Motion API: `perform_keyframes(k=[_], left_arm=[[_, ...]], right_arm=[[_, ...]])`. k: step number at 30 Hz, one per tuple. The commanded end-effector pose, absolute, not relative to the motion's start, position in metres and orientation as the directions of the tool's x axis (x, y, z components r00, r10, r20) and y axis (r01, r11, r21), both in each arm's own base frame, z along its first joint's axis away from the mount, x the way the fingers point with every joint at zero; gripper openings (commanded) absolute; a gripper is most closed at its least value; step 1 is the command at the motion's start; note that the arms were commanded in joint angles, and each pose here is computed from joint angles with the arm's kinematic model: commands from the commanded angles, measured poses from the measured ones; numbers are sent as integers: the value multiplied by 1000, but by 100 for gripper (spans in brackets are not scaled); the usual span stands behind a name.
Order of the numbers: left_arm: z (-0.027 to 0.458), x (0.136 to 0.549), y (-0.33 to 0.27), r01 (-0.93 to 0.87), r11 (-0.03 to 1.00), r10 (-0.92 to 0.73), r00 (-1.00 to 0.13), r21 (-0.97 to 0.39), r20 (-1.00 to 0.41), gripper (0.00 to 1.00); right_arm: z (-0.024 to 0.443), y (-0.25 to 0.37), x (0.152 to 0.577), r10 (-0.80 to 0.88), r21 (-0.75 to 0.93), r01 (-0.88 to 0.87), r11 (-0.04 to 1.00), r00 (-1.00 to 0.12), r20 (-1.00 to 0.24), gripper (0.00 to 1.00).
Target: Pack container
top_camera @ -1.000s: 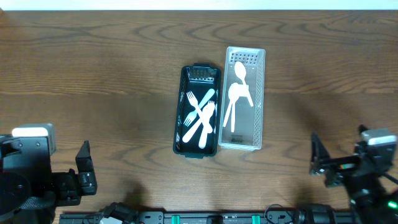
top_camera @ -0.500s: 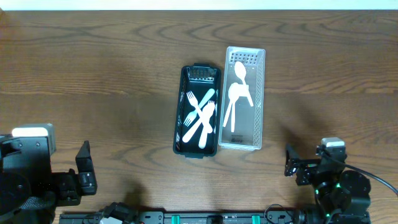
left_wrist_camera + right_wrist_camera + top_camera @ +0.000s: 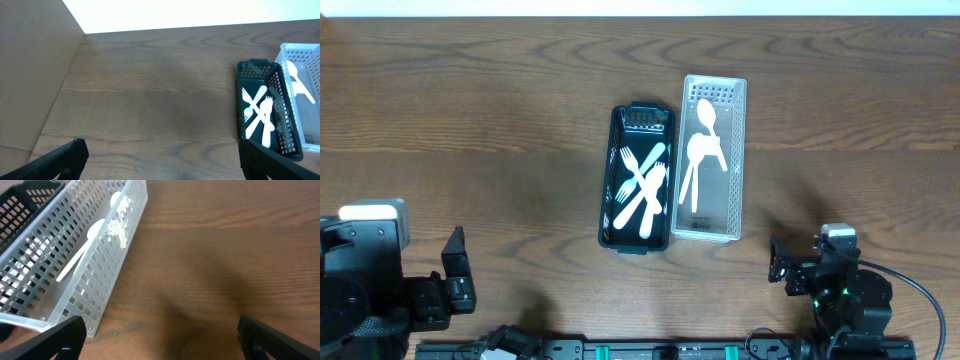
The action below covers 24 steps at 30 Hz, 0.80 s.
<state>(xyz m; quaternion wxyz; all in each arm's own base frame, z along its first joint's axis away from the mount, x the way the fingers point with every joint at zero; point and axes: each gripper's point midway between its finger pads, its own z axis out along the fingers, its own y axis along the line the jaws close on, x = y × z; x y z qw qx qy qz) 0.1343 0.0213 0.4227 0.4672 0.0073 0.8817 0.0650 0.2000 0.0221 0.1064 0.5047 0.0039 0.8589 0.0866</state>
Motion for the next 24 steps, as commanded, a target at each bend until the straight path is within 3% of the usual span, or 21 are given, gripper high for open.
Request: perform_keyframes(k=[1, 24], left_arm=[[423, 135, 23, -62, 990, 68, -564, 124, -823, 98], [423, 135, 23, -62, 990, 68, -564, 123, -823, 98]], right_arm=[[94, 25, 200, 104, 169, -84, 982, -505, -857, 99], [90, 22, 200, 104, 162, -70, 984, -510, -854, 99]])
